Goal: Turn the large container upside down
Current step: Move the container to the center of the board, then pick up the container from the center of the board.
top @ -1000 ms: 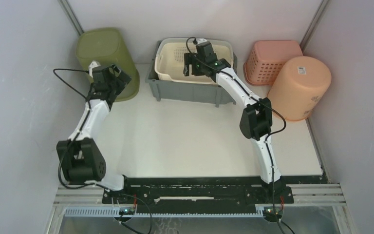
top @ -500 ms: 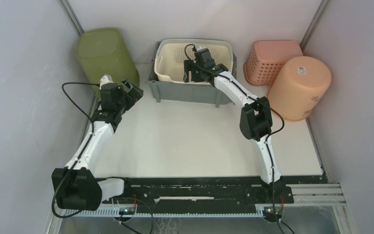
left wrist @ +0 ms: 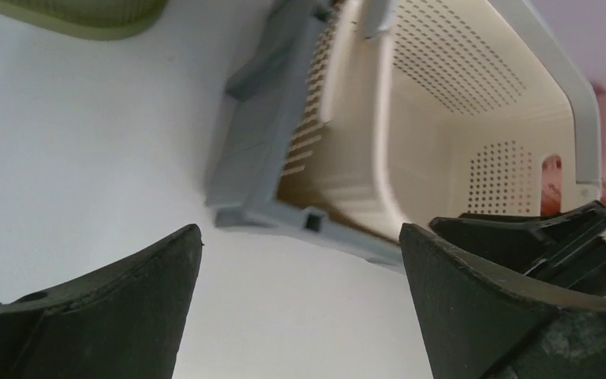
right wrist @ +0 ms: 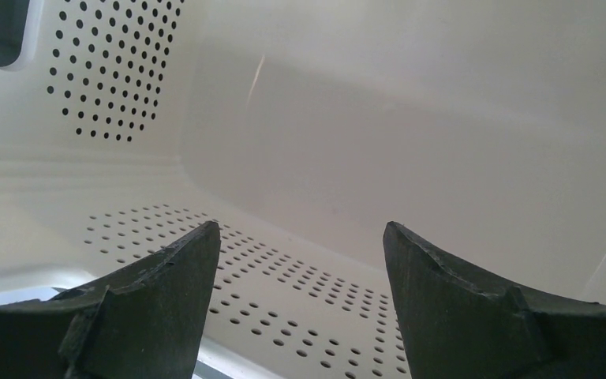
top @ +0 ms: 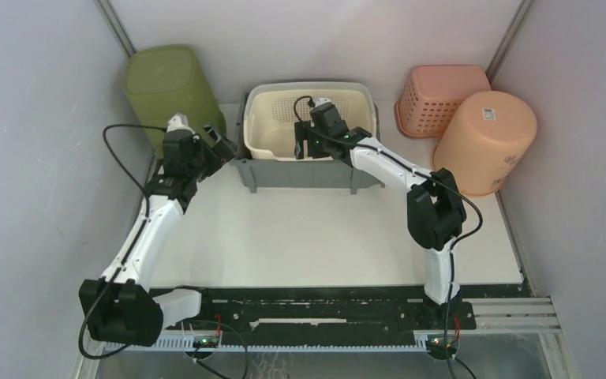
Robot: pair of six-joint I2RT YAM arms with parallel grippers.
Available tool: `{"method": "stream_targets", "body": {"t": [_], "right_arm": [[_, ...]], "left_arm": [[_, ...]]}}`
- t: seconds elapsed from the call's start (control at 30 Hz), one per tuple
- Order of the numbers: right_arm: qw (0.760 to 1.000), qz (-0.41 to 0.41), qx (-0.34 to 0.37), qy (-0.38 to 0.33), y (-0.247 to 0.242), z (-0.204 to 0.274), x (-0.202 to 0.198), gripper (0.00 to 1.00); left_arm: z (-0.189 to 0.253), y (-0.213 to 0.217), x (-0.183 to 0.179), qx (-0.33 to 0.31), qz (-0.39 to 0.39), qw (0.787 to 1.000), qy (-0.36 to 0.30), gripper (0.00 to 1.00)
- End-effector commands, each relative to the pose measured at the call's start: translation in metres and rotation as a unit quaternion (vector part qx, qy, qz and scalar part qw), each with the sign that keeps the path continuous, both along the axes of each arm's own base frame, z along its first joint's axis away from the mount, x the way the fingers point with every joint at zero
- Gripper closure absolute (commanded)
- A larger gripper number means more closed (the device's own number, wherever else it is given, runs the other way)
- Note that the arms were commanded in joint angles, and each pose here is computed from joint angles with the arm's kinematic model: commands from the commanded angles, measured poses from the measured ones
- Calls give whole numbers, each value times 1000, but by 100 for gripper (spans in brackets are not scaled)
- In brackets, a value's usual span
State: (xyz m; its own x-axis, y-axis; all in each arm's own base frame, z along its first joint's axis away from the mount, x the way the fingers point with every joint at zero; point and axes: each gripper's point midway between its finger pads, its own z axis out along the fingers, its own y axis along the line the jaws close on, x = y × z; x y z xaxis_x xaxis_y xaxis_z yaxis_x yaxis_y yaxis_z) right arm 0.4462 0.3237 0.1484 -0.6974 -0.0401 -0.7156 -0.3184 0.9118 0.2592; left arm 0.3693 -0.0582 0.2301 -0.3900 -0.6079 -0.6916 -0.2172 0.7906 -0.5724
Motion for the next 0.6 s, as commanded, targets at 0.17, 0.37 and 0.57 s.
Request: {"method": "stream_targets", "body": {"t": [0.17,0.37,0.57], "right_arm": [[999,9,-33,-13,-14,57,-62,16],[996,-25,1,-86,-61,139,-51,16],[992,-97,-8,-78,-132,141,-11,20]], "left_arm": [[41,-41,21,58,-69,996,0,0],[47,-44,51,96,-72,992,27,0],[36,-46,76,124,-63,989,51,0]]}}
